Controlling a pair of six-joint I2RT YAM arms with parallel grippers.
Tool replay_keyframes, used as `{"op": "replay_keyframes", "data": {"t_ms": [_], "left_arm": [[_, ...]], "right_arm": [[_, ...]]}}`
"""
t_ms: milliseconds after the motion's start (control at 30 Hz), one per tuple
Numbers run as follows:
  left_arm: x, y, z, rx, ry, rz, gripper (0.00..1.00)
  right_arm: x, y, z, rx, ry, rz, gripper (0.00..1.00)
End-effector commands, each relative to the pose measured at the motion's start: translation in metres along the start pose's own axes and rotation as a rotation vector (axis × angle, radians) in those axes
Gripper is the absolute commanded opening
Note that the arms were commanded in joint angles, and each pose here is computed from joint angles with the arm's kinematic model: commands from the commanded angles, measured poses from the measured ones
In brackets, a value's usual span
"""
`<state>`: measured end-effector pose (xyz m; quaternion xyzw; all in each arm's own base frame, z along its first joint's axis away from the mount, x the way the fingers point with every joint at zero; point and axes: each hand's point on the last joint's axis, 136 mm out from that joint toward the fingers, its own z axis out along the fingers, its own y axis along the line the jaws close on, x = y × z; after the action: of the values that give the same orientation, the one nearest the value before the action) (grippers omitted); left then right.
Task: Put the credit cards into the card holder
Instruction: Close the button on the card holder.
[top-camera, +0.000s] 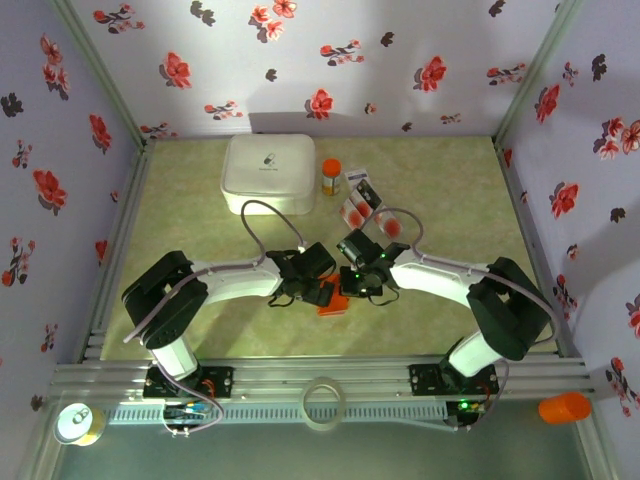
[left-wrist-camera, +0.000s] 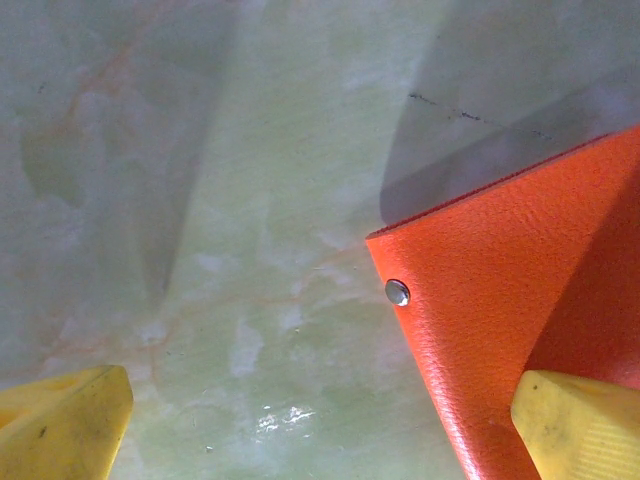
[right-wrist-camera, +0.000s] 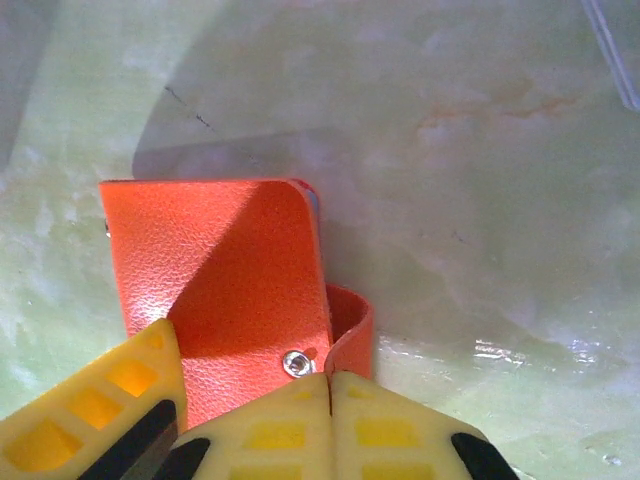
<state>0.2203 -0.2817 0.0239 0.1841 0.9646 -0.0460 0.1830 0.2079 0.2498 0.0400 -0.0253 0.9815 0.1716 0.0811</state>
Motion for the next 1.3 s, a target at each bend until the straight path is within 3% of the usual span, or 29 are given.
{"op": "replay_keyframes", "data": {"t_ms": [0, 167, 333, 833, 1267], "left_arm": [[0.013, 0.011, 0.007, -0.042, 0.044, 0.021, 1.0], [-0.017, 0.013, -0.012, 0.021, -0.007, -0.07, 1.0], [-0.033, 0.011, -0.018, 0.047, -0.027, -0.07, 1.0], [0.005, 0.011, 0.004, 0.008, 0.052, 0.013, 1.0], [0.021, 0.014, 0.016, -0.066, 0.061, 0.065, 1.0]], "right_arm": [[-0.003, 0.003, -0.004, -0.005, -0.02, -0.012, 0.0], [-0.003, 0.004, -0.006, -0.016, -0.027, -0.013, 0.0], [-0.003, 0.006, -0.007, -0.023, -0.03, -0.012, 0.0], [-0.016, 0.011, -0.021, -0.086, -0.077, 0.024, 0.0], [-0.015, 0.018, -0.008, -0.13, -0.043, 0.052, 0.0]]}}
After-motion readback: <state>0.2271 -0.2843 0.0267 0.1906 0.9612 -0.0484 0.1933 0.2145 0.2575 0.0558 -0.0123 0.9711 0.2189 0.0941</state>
